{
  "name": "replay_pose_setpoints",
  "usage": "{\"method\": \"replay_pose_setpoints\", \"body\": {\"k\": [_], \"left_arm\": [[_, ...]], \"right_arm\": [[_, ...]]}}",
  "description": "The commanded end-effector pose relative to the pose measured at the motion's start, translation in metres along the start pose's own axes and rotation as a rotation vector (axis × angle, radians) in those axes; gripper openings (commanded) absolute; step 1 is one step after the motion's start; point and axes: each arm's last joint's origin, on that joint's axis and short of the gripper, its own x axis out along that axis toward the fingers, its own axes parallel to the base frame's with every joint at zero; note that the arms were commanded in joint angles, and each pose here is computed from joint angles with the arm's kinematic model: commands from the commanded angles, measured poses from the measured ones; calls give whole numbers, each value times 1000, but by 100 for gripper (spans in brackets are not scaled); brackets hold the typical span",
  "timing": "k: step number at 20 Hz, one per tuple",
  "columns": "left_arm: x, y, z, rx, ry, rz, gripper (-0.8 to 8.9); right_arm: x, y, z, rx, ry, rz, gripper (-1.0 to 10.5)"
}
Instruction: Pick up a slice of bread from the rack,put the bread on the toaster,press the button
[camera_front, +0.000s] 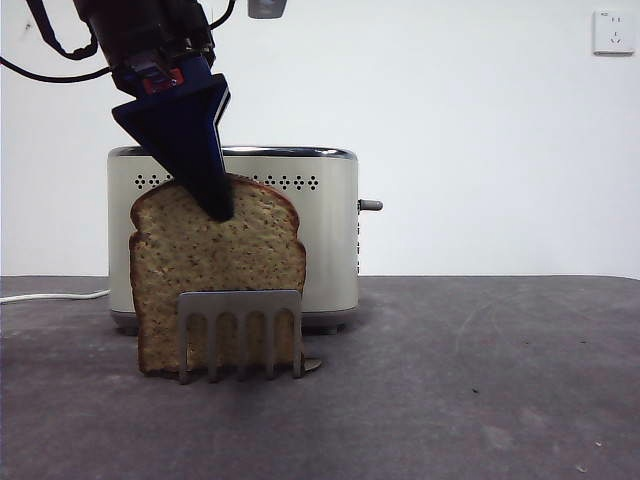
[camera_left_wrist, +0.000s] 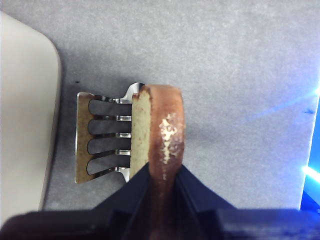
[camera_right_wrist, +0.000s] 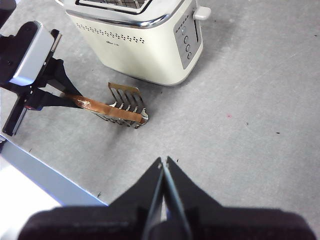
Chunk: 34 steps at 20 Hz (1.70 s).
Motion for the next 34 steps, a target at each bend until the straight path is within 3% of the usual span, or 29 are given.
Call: {"method": "replay_pose_setpoints", "body": {"k": [1, 9, 15, 18, 23, 28, 34], "left_arm": [[-1, 0, 2, 3, -6, 0, -9], [-67, 11, 20, 9, -109, 91, -9], [-156, 26, 40, 6, -184, 348, -9], [-182, 29, 43, 80, -208, 452, -9], [-174, 44, 40, 222, -133, 476, -9], [-157, 69, 37, 202, -104, 481, -9], [-135, 86, 34, 185, -102, 403, -9]], "right_arm": [[0, 0, 0, -12, -5, 2, -11], [2, -1, 2, -11, 4, 4, -11], [4, -2, 2, -8, 11, 5, -11], [6, -3, 3, -7, 17, 5, -11], [8, -5, 4, -1, 27, 7, -11], [8, -5, 4, -1, 27, 7, -11], [9, -5, 4, 0, 30, 7, -11]]}}
